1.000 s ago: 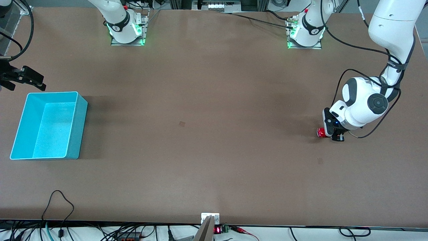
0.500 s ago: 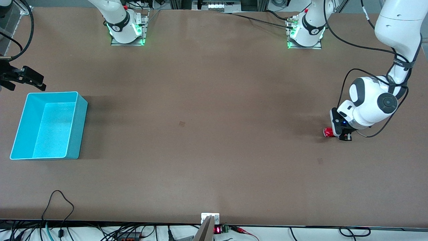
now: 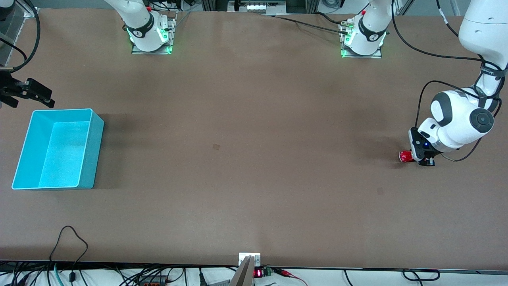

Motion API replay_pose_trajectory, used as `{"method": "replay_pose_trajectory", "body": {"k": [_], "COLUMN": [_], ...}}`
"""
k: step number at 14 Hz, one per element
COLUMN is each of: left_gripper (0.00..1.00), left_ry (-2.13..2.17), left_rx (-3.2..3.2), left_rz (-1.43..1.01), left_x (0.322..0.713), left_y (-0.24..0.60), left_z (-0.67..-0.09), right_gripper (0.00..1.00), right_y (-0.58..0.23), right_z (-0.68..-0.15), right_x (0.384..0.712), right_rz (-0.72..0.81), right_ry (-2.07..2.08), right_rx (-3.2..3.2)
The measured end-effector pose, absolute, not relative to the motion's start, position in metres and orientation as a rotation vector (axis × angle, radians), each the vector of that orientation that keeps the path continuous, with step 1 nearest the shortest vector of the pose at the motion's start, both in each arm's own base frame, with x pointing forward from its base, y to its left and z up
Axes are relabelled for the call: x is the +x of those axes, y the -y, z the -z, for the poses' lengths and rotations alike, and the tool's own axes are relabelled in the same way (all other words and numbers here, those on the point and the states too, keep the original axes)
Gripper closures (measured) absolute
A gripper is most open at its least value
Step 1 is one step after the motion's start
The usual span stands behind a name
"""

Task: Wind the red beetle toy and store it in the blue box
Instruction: 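Pull the red car backward along the table with the left gripper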

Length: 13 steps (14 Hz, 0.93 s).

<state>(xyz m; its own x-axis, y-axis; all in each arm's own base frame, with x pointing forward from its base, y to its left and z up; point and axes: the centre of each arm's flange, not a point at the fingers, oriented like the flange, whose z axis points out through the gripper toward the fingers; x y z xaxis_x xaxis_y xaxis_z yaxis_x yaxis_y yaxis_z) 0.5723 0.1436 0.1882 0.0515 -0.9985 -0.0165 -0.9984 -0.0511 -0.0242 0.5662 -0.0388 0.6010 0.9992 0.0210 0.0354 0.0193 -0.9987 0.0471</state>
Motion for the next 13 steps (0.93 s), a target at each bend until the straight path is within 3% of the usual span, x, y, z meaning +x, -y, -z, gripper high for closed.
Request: {"method": "replay_pose_trajectory", "body": {"k": [11,13], "left_gripper": [0.57,0.52], "left_ry": [-2.154,-2.155], "left_rx": [-2.239,-2.239], "left_rz": [0.010,0.010], "left_x": [0.568,0.568], "left_y": [-0.175,-0.176], "left_z": [-0.188,-0.187], "right_gripper": [0.00,0.00], "right_y": [0.039,0.039], "right_z": [-0.601,-0.601], "right_x": [0.566,0.566], "right_rz": [-0.056,-0.056], "right_ry": [-0.031,-0.031], "right_rx": [3.094,3.094]}}
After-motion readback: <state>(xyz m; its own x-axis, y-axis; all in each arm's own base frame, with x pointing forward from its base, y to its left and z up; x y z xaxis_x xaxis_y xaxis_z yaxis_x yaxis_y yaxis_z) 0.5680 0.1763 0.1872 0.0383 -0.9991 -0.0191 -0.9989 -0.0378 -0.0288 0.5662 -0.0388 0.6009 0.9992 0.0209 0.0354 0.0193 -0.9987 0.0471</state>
